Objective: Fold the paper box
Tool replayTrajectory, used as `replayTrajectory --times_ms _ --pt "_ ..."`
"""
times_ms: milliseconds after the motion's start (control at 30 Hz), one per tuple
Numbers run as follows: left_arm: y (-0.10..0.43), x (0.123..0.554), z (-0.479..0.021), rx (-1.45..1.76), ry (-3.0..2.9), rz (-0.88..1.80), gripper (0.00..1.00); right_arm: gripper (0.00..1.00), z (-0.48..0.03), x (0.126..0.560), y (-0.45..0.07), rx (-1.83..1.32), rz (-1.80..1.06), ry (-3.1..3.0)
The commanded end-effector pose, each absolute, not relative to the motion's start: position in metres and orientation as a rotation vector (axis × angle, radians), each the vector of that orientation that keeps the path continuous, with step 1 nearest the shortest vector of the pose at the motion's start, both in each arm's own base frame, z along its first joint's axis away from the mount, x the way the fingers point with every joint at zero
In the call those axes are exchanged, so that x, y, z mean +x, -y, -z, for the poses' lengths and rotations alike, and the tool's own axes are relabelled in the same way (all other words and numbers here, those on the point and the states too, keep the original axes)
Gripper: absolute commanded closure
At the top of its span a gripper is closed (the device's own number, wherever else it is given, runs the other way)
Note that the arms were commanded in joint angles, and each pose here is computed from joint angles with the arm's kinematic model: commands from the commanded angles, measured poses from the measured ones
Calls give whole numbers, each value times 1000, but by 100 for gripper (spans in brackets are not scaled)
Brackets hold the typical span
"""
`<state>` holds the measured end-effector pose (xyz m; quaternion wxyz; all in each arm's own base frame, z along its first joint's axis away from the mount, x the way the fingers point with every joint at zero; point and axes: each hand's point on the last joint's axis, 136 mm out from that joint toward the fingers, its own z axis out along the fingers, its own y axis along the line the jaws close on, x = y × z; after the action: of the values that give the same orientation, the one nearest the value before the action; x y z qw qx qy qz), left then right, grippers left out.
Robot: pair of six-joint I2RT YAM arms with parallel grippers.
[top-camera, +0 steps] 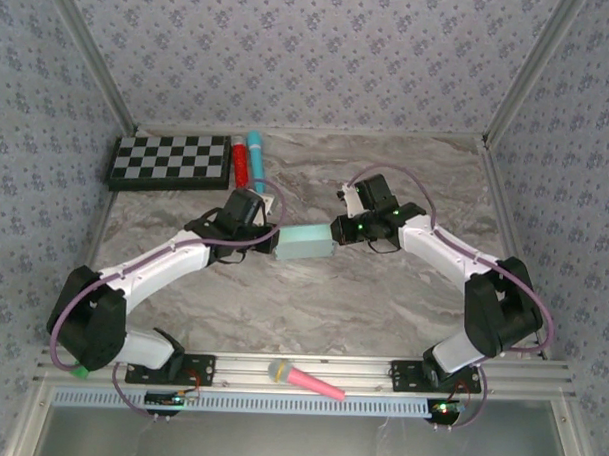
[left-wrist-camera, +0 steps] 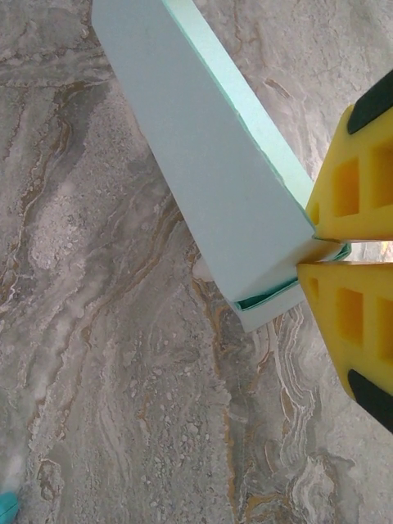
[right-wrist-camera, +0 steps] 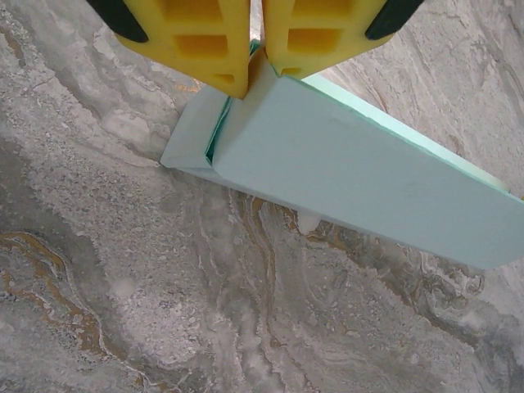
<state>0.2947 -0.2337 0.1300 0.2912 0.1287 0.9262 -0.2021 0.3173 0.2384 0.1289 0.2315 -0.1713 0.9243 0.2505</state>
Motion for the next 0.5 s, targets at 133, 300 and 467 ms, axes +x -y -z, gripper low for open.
replayTrajectory --times_ms 133,300,467 --pt "223 275 -107 383 -2557 475 86 81 -128 293 -235 -479 -703 -2592" --pt "223 275 -107 383 -2557 470 87 71 -146 295 -238 -484 -740 -2522" --pt "222 275 -106 382 -2558 466 87 62 -165 299 -242 -478 -800 -2453"
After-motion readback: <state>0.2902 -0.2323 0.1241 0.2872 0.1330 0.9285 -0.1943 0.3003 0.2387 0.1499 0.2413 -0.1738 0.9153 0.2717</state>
